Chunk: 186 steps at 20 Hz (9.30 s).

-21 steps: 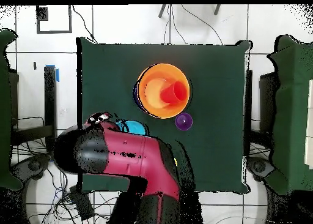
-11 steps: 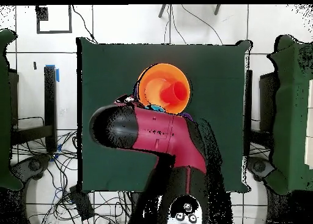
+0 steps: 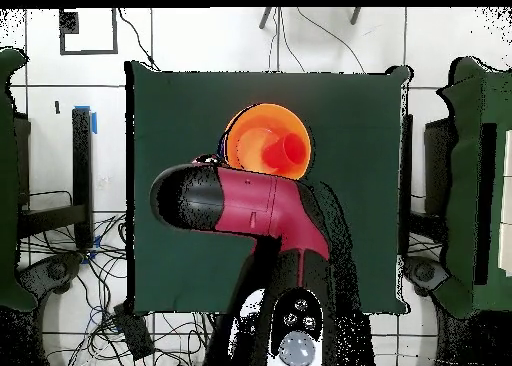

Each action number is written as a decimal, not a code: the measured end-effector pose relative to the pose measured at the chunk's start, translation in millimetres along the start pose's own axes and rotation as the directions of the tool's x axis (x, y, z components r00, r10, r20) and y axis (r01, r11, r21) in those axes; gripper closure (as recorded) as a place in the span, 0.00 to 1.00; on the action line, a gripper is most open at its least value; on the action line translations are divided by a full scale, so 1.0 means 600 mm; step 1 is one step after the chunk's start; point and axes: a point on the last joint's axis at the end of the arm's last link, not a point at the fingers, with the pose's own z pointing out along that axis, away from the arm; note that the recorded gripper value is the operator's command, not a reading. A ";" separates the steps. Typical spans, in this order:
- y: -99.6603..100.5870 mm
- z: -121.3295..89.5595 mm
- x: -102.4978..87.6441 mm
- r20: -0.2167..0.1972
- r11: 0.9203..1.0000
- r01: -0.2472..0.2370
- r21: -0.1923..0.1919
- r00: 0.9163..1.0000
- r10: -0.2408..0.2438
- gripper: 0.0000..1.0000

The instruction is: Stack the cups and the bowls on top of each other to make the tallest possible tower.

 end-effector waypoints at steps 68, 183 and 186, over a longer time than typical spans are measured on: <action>0.095 -0.044 -0.187 0.093 0.996 0.048 -0.075 0.995 -0.041 1.00; 0.085 -0.104 -0.189 0.127 0.990 0.133 -0.046 0.984 -0.127 0.00; 0.088 -0.094 -0.166 0.111 0.988 0.148 -0.035 0.983 -0.143 0.00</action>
